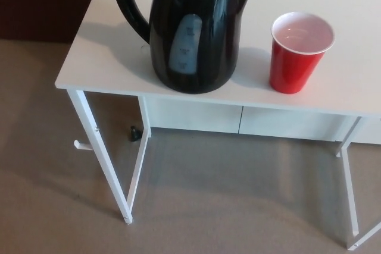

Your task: The robot walk towards a table in front and uses its left hand to pick up the pot from the base and pour water to the cup on the right hand side

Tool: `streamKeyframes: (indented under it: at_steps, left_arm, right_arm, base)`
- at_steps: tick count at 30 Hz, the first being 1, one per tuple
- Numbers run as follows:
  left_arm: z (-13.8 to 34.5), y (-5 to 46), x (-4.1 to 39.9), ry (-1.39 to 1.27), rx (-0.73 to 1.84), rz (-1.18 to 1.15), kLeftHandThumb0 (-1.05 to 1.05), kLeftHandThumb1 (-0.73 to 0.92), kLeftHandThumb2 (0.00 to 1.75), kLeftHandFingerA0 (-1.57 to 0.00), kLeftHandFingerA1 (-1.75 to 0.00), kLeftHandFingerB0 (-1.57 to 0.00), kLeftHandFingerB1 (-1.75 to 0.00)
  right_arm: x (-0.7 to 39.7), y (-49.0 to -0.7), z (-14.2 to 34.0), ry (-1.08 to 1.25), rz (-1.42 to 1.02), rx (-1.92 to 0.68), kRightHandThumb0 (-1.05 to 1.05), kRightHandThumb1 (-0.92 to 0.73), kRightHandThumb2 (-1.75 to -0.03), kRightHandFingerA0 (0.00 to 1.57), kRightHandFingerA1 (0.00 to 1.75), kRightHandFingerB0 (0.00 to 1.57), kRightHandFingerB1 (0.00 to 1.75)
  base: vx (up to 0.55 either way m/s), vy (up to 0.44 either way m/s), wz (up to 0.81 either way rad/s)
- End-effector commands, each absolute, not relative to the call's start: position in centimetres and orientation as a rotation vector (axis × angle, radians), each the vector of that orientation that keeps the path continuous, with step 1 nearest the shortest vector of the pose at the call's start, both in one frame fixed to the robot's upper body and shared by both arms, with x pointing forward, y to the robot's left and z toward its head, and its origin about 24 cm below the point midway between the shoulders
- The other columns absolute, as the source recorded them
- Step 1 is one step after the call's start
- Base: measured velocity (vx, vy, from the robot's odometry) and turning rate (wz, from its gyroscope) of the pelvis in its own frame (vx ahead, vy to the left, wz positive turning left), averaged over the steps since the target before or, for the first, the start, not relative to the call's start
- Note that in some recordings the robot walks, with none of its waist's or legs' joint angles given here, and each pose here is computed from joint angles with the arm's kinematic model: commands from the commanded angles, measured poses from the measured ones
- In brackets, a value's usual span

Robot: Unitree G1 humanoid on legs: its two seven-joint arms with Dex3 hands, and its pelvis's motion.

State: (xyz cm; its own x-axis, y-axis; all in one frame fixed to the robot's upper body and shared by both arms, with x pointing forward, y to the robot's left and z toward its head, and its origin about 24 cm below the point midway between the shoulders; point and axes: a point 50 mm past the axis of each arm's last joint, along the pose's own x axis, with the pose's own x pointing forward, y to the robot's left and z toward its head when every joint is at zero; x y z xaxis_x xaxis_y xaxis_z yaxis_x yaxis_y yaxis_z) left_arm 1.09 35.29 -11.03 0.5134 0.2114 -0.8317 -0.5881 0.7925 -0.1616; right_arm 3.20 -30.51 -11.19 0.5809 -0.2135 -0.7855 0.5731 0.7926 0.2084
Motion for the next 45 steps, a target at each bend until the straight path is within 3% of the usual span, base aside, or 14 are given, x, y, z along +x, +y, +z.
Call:
streamKeyframes:
  at_steps: [1, 5, 6, 13, 16, 18, 19, 23, 31, 33, 34, 41, 42, 45]
  left_arm:
    - [-10.8, 35.7, 1.0, 0.897, -0.461, 0.528, 0.01, 0.41, 0.87, -0.17, -0.51, -0.21, -0.51]
    - [-10.7, 35.7, 1.1, 0.897, -0.456, 0.497, 0.01, 0.59, 0.59, -0.25, -0.36, -0.25, -0.31]
    - [-10.7, 35.7, 1.0, 0.896, -0.453, 0.493, 0.00, 0.43, 0.88, -0.18, -0.52, -0.16, -0.49]
    - [-10.8, 35.6, 1.5, 0.883, -0.463, 0.505, 0.02, 0.41, 0.87, -0.17, -0.51, -0.18, -0.50]
    - [-10.7, 35.5, 1.5, 0.879, -0.454, 0.483, 0.00, 0.60, 0.58, -0.24, -0.35, -0.25, -0.30]
    - [-10.7, 35.5, 1.9, 0.877, -0.449, 0.475, 0.01, 0.45, 0.90, -0.18, -0.52, -0.13, -0.48]
    - [-10.7, 35.5, 2.0, 0.875, -0.449, 0.473, 0.01, 0.64, 0.58, -0.28, -0.36, -0.23, -0.30]
    - [-10.7, 35.6, 2.4, 0.852, -0.465, 0.481, -0.01, 0.60, 0.58, -0.25, -0.36, -0.26, -0.31]
    - [-10.5, 35.8, 3.0, 0.843, -0.458, 0.480, -0.02, 0.42, 0.88, -0.17, -0.51, -0.17, -0.49]
    - [-10.4, 35.8, 3.1, 0.839, -0.461, 0.471, -0.02, 0.61, 0.58, -0.27, -0.36, -0.26, -0.31]
    - [-10.4, 35.9, 2.9, 0.838, -0.458, 0.470, -0.01, 0.44, 0.89, -0.16, -0.51, -0.16, -0.49]
    - [-10.4, 35.9, 3.1, 0.829, -0.475, 0.490, 0.01, 0.43, 0.89, -0.15, -0.51, -0.18, -0.50]
    - [-10.4, 35.9, 3.1, 0.832, -0.470, 0.484, -0.01, 0.62, 0.58, -0.26, -0.35, -0.24, -0.30]
    - [-10.4, 36.0, 3.1, 0.831, -0.471, 0.491, -0.01, 0.43, 0.88, -0.21, -0.53, -0.17, -0.49]
  right_arm:
    - [3.3, -30.8, -11.2, 0.829, -0.498, 0.467, -0.21, -0.70, -0.65, 0.23, 0.41, 0.08, 0.19]
    - [3.4, -30.8, -11.4, 0.831, -0.506, 0.477, -0.21, -0.70, -0.65, 0.22, 0.43, 0.08, 0.19]
    - [3.4, -30.8, -11.3, 0.829, -0.505, 0.479, -0.20, -0.70, -0.65, 0.22, 0.42, 0.08, 0.19]
    - [4.3, -30.6, -10.8, 0.814, -0.497, 0.471, -0.20, -0.70, -0.65, 0.24, 0.42, 0.08, 0.19]
    - [4.5, -30.6, -10.7, 0.828, -0.506, 0.455, -0.28, -0.69, -0.67, 0.26, 0.43, 0.09, 0.30]
    - [4.9, -30.4, -10.6, 0.816, -0.503, 0.467, -0.22, -0.75, -0.62, 0.29, 0.44, 0.10, 0.29]
    - [5.0, -30.4, -10.6, 0.815, -0.504, 0.469, -0.22, -0.74, -0.62, 0.29, 0.44, 0.10, 0.29]
    - [5.5, -30.6, -10.9, 0.811, -0.491, 0.474, -0.26, -0.68, -0.63, 0.28, 0.43, 0.10, 0.23]
    - [6.2, -30.2, -10.6, 0.799, -0.451, 0.449, -0.26, -0.68, -0.64, 0.26, 0.45, 0.09, 0.20]
    - [6.2, -30.1, -10.5, 0.793, -0.454, 0.455, -0.25, -0.69, -0.64, 0.27, 0.46, 0.09, 0.21]
    - [6.2, -30.0, -10.4, 0.798, -0.463, 0.465, -0.23, -0.71, -0.60, 0.29, 0.45, 0.08, 0.28]
    - [6.5, -30.0, -10.6, 0.791, -0.464, 0.469, -0.28, -0.67, -0.69, 0.25, 0.48, 0.09, 0.26]
    - [6.5, -30.0, -10.6, 0.791, -0.468, 0.478, -0.23, -0.71, -0.61, 0.28, 0.44, 0.10, 0.28]
    - [6.6, -30.0, -10.7, 0.791, -0.455, 0.488, -0.29, -0.64, -0.69, 0.24, 0.47, 0.09, 0.23]
  base:
    - [0.00, 0.000, 0.00]
    - [0.00, 0.000, 0.00]
    - [0.00, 0.000, 0.00]
    - [0.00, 0.000, 0.00]
    - [0.00, 0.000, 0.00]
    - [0.00, 0.000, 0.00]
    - [0.00, 0.000, 0.00]
    - [0.00, 0.000, 0.00]
    - [-0.01, -0.010, 0.06]
    - [0.03, 0.039, -0.08]
    - [0.03, 0.085, -0.01]
    - [0.07, 0.306, -0.19]
    - [0.09, 0.470, 0.04]
    - [0.08, 0.175, 0.04]
